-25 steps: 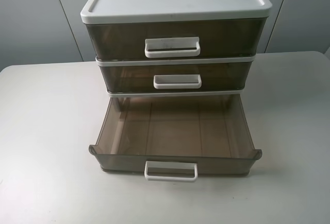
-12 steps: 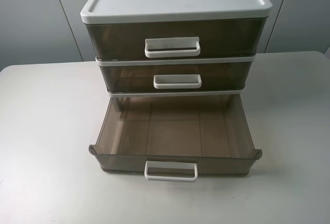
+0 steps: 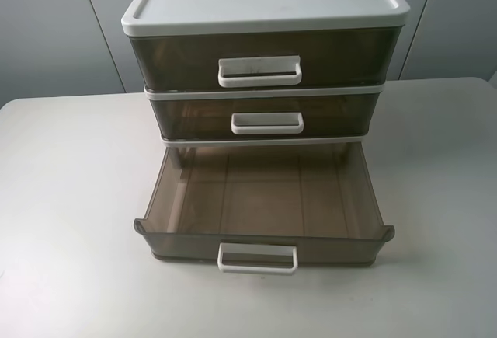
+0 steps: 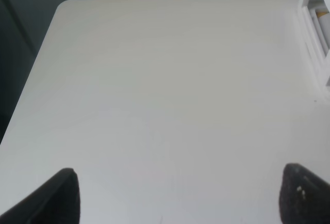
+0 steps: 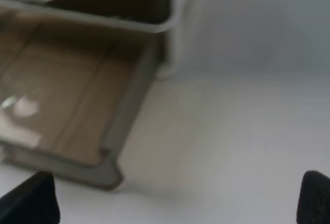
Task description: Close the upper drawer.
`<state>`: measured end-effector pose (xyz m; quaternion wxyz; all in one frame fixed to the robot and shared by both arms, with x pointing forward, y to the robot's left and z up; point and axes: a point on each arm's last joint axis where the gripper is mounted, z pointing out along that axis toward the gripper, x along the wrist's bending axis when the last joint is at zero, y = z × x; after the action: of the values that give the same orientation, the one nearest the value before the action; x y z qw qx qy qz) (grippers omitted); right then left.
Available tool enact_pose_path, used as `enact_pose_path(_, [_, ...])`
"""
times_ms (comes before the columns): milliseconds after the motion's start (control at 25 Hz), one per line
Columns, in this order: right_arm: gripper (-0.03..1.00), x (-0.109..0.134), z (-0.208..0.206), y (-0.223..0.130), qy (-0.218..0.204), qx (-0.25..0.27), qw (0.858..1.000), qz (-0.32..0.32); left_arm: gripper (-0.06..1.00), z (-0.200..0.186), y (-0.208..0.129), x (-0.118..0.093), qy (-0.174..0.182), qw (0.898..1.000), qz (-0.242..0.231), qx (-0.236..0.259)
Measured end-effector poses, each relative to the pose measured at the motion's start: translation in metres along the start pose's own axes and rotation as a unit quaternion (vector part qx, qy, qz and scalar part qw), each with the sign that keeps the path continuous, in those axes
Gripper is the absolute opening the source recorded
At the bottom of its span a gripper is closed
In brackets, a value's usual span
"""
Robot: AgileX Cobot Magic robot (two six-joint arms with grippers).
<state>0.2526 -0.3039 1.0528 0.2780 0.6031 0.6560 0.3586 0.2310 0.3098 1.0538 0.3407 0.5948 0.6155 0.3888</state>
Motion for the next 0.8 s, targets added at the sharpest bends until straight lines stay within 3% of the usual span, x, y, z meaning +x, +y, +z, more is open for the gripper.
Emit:
enact_pose_path(160, [0.7, -0.002, -0.015, -0.011, -0.08, -0.062, 0.993, 0.063, 0.74, 0.0, 0.0, 0.0, 0.0, 1.0, 0.0, 0.0])
enact_pose_path(280, [0.7, 0.0, -0.018, -0.013, -0.126, -0.076, 0.985, 0.089, 0.74, 0.0, 0.0, 0.0, 0.0, 1.0, 0.0, 0.0])
enact_pose_path(520, [0.7, 0.001, -0.018, -0.013, -0.124, -0.076, 0.985, 0.093, 0.74, 0.0, 0.0, 0.0, 0.0, 1.0, 0.0, 0.0])
enact_pose_path(800, [0.7, 0.0, -0.018, -0.013, -0.081, -0.073, 0.992, 0.065, 0.74, 0.0, 0.0, 0.0, 0.0, 1.0, 0.0, 0.0])
